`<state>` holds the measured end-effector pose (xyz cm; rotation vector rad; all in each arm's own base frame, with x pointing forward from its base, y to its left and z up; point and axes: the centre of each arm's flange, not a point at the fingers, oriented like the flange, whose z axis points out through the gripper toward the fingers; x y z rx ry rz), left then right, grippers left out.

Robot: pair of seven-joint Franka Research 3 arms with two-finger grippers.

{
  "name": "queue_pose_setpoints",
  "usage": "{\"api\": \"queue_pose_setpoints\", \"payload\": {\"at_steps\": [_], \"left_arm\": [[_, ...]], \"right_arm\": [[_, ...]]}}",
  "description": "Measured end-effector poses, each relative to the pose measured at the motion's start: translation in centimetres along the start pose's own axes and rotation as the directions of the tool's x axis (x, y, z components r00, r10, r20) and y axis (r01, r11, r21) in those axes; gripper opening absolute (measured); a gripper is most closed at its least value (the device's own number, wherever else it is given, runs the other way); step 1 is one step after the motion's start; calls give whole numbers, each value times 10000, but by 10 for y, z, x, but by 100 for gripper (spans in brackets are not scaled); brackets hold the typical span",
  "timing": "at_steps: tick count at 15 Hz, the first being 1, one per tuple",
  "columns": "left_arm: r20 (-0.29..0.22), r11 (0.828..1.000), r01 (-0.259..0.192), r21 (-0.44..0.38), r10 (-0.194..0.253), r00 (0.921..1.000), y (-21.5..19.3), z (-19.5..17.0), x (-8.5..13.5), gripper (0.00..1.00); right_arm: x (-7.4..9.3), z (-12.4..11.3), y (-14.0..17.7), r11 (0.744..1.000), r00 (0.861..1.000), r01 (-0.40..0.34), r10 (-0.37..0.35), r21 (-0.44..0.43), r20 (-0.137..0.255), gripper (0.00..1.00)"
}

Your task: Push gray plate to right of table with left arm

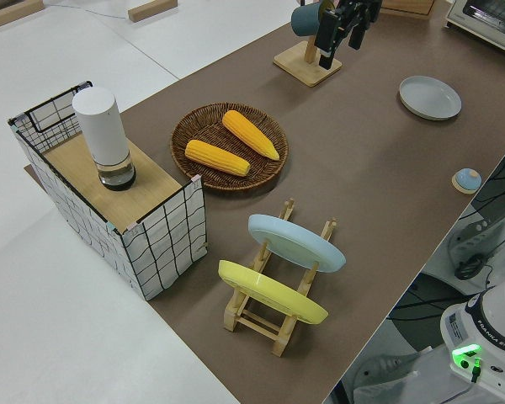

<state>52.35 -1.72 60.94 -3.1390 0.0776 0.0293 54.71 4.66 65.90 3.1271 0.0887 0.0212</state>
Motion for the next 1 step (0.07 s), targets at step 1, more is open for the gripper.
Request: {"api": "queue_pose_setpoints", "payload": {"at_steps": [1], "left_arm": [[1, 10000, -11, 1, 11, 10000, 0, 0, 0, 100]], "right_arm": [[0, 0, 0, 10000, 10000, 0, 0, 0, 0, 99]]}}
